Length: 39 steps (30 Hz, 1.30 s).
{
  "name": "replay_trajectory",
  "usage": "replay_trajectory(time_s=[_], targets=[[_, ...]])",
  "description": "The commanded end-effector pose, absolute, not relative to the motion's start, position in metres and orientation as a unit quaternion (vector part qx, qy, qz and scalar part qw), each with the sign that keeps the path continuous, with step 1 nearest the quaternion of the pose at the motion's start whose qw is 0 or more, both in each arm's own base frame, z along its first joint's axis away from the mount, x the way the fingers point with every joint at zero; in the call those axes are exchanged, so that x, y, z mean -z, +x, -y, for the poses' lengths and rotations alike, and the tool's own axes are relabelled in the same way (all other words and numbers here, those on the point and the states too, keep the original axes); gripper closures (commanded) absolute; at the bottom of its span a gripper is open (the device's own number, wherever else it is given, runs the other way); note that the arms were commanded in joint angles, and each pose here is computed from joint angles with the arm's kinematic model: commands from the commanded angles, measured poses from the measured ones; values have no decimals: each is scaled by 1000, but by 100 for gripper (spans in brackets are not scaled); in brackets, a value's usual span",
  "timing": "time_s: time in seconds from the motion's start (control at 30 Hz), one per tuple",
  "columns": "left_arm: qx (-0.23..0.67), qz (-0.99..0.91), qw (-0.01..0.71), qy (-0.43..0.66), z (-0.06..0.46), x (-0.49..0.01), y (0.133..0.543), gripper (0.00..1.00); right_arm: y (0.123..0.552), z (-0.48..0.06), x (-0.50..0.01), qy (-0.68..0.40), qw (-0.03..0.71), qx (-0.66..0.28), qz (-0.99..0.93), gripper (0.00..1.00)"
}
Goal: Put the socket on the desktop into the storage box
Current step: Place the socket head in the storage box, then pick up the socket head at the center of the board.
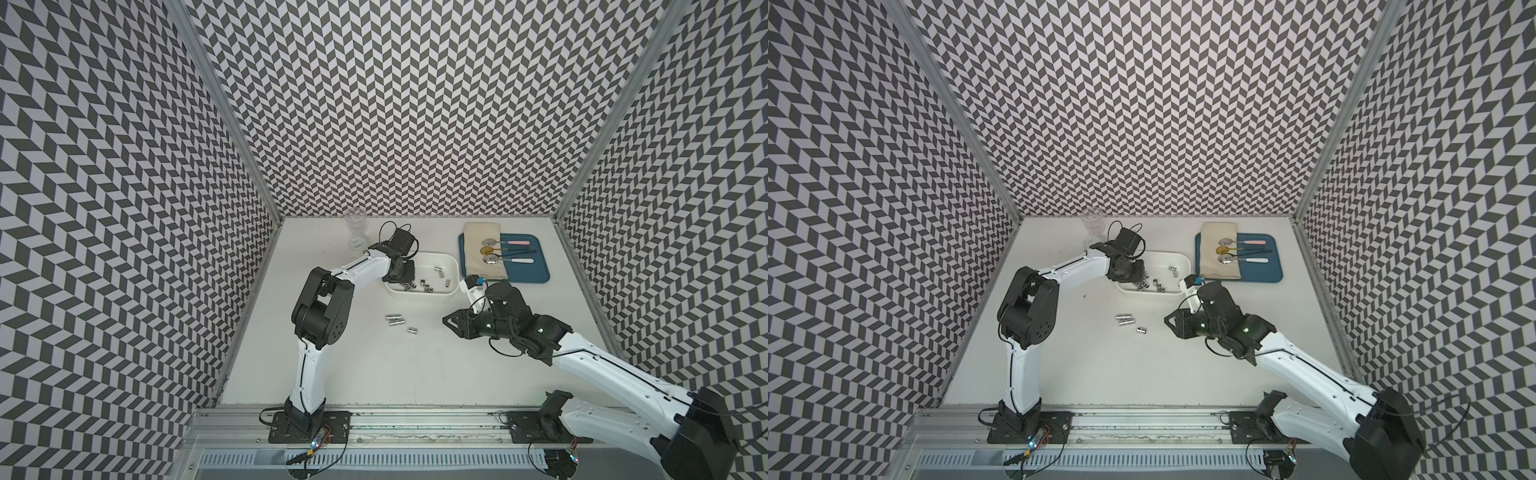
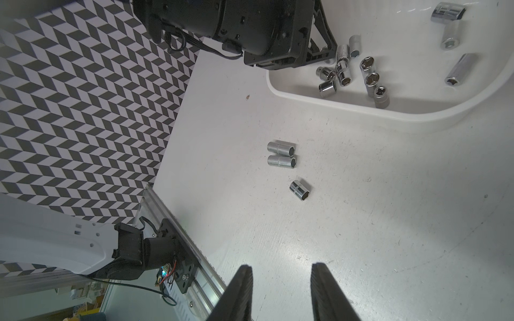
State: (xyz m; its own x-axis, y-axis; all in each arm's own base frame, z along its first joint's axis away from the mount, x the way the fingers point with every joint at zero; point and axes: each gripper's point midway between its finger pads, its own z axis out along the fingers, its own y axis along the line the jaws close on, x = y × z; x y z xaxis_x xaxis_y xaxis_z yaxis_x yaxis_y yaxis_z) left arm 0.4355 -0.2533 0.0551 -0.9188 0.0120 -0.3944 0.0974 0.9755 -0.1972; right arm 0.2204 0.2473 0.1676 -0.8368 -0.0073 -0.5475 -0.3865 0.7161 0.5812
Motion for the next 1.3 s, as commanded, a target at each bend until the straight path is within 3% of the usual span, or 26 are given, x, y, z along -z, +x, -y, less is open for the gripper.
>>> replay_trajectory(time_s=[0.0, 0.37, 1.0, 1.27], targets=[[117, -968, 221, 28, 255, -80, 442, 61, 225, -252, -184, -115, 282, -378, -874, 61], [141, -958, 248, 28, 256, -116, 437, 61, 225, -250, -185, -116, 284, -372, -876, 61], [186, -943, 274, 31, 240, -153, 389, 61, 229, -252, -184, -120, 281, -363, -880, 61], [210, -936, 280, 27, 227, -163, 361, 60, 230, -256, -175, -145, 269, -346, -887, 55]])
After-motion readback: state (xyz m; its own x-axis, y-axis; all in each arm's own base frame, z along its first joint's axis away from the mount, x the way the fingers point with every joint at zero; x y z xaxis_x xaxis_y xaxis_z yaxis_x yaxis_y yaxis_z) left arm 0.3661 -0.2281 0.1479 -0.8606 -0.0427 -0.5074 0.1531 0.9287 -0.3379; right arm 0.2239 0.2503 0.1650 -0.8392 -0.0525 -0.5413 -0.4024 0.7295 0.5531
